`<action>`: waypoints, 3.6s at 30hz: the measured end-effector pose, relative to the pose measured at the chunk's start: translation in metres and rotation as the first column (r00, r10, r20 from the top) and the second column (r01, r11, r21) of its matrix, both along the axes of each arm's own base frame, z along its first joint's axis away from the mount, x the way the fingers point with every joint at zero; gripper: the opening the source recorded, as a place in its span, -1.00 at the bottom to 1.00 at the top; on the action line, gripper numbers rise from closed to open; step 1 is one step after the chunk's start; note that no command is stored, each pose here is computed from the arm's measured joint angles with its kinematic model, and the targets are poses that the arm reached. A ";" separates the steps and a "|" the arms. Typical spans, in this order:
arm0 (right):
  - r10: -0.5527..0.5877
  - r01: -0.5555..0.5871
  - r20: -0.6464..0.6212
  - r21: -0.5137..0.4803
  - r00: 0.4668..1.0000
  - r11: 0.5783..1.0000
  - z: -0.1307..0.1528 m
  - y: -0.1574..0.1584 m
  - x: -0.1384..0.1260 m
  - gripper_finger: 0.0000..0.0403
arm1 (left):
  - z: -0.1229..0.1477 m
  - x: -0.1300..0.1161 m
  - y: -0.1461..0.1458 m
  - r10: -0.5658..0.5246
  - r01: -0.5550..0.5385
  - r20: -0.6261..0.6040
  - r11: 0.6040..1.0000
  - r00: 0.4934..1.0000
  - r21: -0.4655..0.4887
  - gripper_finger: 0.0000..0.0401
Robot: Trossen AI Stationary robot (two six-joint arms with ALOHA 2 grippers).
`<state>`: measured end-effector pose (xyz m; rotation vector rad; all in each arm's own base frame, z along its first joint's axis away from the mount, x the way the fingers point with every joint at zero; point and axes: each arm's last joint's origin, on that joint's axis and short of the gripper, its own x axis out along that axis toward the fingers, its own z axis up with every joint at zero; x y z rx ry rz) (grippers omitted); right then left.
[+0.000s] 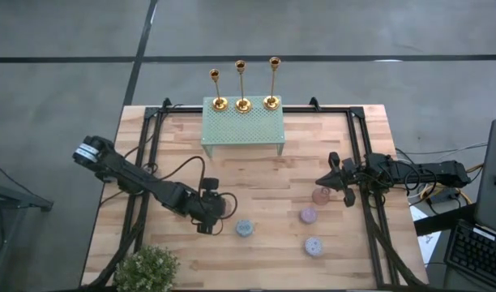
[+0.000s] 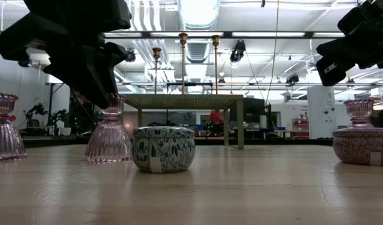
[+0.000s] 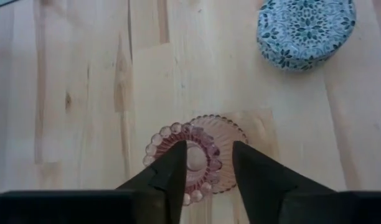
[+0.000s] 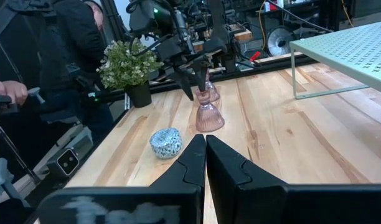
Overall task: Pick & Place candle stick holders
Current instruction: Put the middle pink candle holder on the shelf
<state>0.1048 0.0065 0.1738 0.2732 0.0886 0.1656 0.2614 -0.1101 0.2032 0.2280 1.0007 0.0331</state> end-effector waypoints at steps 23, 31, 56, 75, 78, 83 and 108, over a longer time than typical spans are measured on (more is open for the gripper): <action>0.000 0.000 0.000 0.000 1.000 1.000 0.000 0.000 0.000 -0.96 | 0.036 0.011 -0.003 -0.052 0.050 0.051 0.998 0.997 0.043 -0.86; 0.000 0.000 0.000 0.000 1.000 1.000 0.000 0.000 0.000 -0.96 | 0.074 0.022 0.007 -0.046 0.033 0.101 0.991 0.994 0.133 -0.84; 0.000 0.000 0.000 0.000 1.000 1.000 0.000 0.000 0.000 -0.96 | 0.180 0.086 0.161 0.116 -0.215 0.381 0.949 0.917 0.229 -0.86; 0.000 0.000 -0.005 0.000 1.000 1.000 0.000 0.000 0.000 -0.96 | 0.148 0.135 0.245 0.143 -0.195 0.180 0.928 0.973 0.318 -0.85; 0.000 0.000 -0.006 0.000 1.000 1.000 0.000 0.000 0.000 -0.96 | 0.149 0.137 0.248 0.111 -0.164 0.167 0.924 0.980 0.347 -0.85; 0.000 0.000 -0.005 0.000 1.000 1.000 0.000 0.000 0.000 -0.96 | 0.147 0.140 0.251 0.082 -0.134 0.162 0.930 0.983 0.341 -0.85; 0.000 0.000 -0.006 0.000 1.000 1.000 0.000 0.000 0.000 -0.96 | 0.139 0.144 0.257 0.076 -0.124 0.145 0.927 0.987 0.354 -0.84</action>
